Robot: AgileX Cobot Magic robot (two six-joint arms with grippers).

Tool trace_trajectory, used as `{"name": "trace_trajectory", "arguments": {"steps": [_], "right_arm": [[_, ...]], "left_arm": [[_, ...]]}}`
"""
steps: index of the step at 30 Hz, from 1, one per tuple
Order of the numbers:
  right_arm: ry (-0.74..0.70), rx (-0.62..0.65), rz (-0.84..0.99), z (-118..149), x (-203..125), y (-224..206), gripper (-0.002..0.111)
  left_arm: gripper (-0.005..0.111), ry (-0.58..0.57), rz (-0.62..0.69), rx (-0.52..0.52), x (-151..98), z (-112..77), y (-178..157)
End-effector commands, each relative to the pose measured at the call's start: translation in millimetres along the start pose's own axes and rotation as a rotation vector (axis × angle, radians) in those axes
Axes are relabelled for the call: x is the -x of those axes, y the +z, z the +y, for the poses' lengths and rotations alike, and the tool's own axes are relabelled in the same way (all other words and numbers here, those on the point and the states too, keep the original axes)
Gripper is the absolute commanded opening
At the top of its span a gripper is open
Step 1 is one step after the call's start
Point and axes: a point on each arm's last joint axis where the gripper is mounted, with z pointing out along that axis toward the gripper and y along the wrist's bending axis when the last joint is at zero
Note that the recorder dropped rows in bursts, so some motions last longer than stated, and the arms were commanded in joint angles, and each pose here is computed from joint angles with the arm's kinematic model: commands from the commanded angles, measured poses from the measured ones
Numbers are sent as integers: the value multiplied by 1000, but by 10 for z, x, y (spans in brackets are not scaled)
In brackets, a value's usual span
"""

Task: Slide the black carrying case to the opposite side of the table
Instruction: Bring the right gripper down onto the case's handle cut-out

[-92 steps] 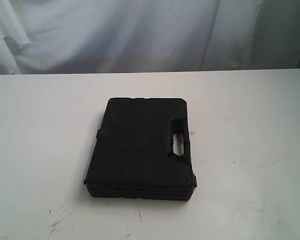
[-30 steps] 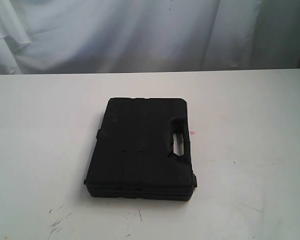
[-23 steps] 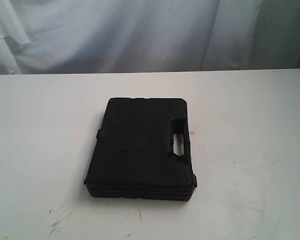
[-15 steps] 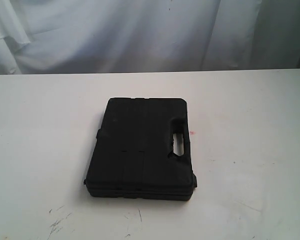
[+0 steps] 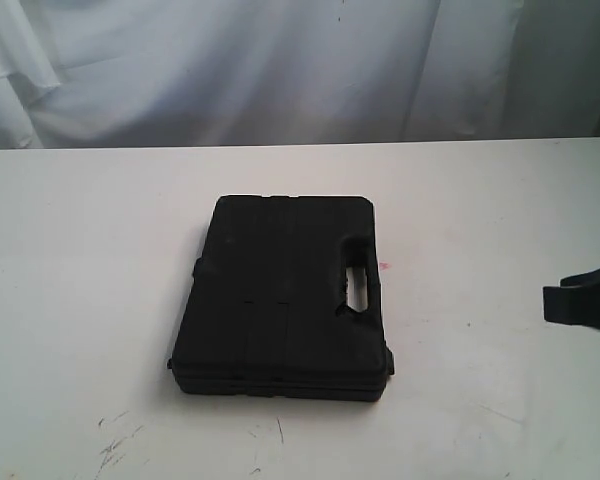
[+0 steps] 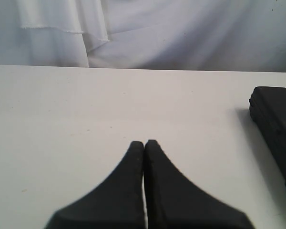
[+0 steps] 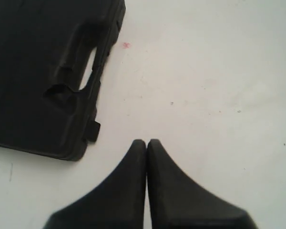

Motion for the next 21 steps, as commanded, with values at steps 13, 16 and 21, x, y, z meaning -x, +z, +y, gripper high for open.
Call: {"name": "trace_trajectory", "arguments": {"steps": [13, 16, 21], "right_arm": [[-38, 35, 91, 232, 850, 187, 0], [-4, 27, 157, 260, 976, 384, 0], [31, 35, 277, 309, 1089, 726, 0]], "left_arm": [[0, -6, -2, -6, -18, -4, 4], [0, -6, -2, -6, -18, -4, 4], [0, -6, -2, -6, -18, -4, 4]]}}
